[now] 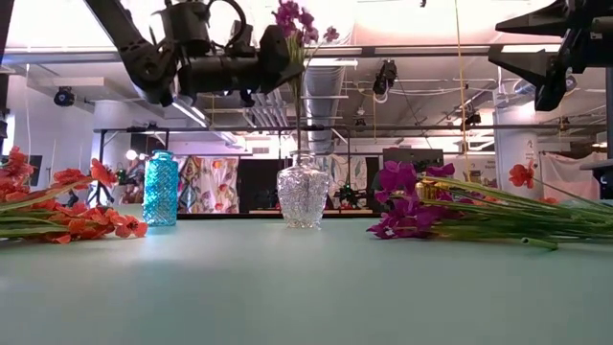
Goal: Sort flowers into vase by color
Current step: Put the bottom left violet flowers into the transparent flower vase, then put the right orange flowers into the yellow flower vase
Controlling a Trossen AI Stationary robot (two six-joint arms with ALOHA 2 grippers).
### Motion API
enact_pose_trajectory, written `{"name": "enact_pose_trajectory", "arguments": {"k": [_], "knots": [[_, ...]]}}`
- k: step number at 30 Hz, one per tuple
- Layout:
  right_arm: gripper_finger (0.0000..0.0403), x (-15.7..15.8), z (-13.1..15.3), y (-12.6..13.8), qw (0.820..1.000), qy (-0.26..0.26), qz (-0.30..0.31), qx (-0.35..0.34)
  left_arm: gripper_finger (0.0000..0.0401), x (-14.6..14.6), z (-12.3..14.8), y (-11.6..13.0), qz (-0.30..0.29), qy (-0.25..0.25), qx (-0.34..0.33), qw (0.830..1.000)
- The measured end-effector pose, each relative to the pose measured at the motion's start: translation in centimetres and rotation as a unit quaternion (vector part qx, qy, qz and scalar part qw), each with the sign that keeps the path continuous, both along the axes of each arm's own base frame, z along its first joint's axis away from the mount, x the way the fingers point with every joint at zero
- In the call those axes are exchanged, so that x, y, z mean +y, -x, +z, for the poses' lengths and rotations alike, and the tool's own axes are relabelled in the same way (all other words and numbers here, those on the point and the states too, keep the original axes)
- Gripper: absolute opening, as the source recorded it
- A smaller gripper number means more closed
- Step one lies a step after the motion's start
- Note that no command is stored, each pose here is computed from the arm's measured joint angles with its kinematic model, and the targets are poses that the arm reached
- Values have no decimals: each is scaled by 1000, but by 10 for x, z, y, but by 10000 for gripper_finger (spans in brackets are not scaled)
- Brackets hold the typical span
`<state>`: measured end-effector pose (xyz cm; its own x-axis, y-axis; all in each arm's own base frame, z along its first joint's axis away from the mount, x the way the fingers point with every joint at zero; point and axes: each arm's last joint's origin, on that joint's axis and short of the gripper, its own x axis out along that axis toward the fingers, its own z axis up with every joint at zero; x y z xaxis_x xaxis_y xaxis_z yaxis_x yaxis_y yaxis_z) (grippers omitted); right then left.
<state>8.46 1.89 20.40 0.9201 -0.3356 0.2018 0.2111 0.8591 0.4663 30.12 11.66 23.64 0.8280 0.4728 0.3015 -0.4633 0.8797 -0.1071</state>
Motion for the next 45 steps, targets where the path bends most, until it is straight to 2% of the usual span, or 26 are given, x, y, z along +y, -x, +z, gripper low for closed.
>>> {"name": "enact_pose_trajectory", "arguments": {"k": [9,16,27,35,45], "knots": [[210,0,0,0,1000,0,0,0,129,-3,-7,-3,-15,11,35,999],[210,0,0,0,1000,0,0,0,194,-9,-13,-5,-34,23,74,996],[210,0,0,0,1000,-11,7,-5,292,-12,-19,2,-36,77,162,983],[210,0,0,0,1000,-19,9,-8,328,-16,-13,15,-33,104,222,969],[210,0,0,0,1000,-18,10,-8,332,-26,5,42,-32,130,275,952]]}}
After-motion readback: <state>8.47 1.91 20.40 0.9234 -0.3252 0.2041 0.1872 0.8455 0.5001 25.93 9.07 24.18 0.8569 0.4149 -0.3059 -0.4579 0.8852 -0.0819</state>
